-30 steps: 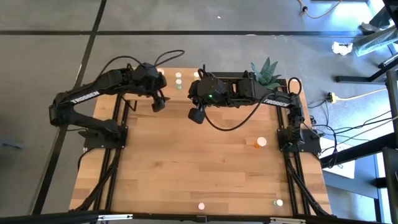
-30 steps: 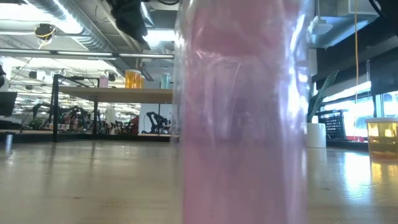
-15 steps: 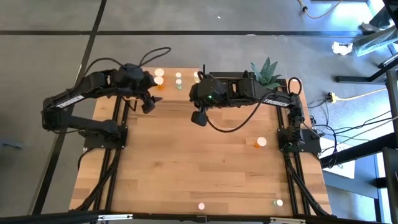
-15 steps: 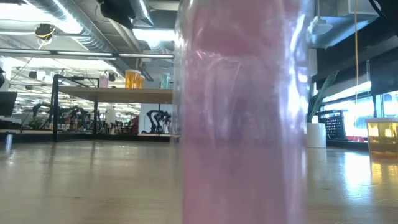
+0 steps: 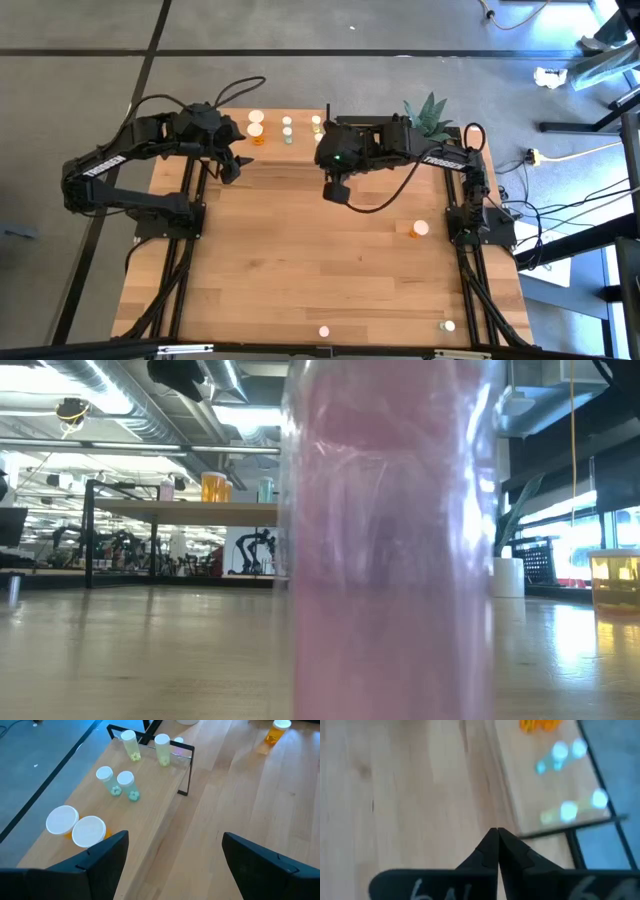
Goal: Pick and place medicine bottles onto shelf by color
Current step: Put the bottom pink pill bottle on the shelf aligned with the other pink pill bottle
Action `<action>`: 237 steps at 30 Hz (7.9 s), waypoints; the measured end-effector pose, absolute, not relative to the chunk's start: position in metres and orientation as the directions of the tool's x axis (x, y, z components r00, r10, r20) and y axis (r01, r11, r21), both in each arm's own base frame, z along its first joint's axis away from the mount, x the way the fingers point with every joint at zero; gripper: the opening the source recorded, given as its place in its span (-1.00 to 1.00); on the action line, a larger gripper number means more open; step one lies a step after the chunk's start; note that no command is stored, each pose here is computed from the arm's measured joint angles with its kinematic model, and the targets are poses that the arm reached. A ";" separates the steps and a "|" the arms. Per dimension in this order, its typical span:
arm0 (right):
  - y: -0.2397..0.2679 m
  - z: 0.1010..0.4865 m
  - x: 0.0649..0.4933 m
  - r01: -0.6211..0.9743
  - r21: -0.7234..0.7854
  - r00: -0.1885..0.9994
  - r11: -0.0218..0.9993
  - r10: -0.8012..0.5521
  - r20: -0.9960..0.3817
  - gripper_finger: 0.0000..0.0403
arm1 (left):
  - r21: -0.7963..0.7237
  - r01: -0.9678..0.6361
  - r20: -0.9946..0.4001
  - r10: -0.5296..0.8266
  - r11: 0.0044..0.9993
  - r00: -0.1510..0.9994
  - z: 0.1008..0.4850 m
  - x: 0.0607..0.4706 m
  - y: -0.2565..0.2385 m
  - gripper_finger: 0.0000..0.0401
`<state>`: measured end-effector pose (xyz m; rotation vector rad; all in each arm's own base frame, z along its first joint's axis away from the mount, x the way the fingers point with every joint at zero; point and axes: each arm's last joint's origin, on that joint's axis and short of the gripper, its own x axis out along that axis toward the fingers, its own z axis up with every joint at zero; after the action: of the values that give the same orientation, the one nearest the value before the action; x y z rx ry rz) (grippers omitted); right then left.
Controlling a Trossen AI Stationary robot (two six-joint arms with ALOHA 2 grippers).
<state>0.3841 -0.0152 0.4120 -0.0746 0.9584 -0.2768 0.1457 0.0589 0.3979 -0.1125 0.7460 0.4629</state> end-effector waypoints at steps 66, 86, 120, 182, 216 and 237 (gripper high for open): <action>-0.150 0.334 0.417 0.041 -0.042 0.437 0.998 -0.055 -0.898 -0.15 | 0.064 -0.444 -0.675 0.366 0.894 0.640 0.398 0.146 0.059 0.57; -0.155 0.319 0.429 0.043 -0.121 0.420 0.992 -0.128 -0.898 -0.15 | 0.060 -0.447 -0.676 0.366 0.893 0.640 0.398 0.146 0.059 0.57; -0.116 0.369 0.403 0.030 -0.018 0.488 0.999 -0.030 -0.873 -0.14 | 0.059 -0.453 -0.712 0.356 0.889 0.606 0.395 0.142 0.058 0.57; 0.047 0.469 0.291 0.102 -0.062 0.579 0.993 -0.110 -0.808 -0.15 | -0.020 0.106 -0.691 -0.090 0.994 0.717 0.355 0.255 -0.084 0.57; 0.054 0.470 0.289 -0.226 0.003 0.555 0.974 0.131 -0.821 -0.15 | -0.013 0.305 -0.740 -0.215 0.952 0.638 0.271 0.314 -0.178 0.57; 0.054 0.470 0.289 -0.264 -0.024 0.556 0.964 0.131 -0.821 -0.15 | 0.025 0.502 -0.685 -0.351 0.865 0.639 0.216 0.348 -0.216 0.57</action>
<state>0.2893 0.0541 0.4696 -0.1507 0.9545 0.2341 0.3484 -0.2157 0.2164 0.2211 0.7305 -0.4908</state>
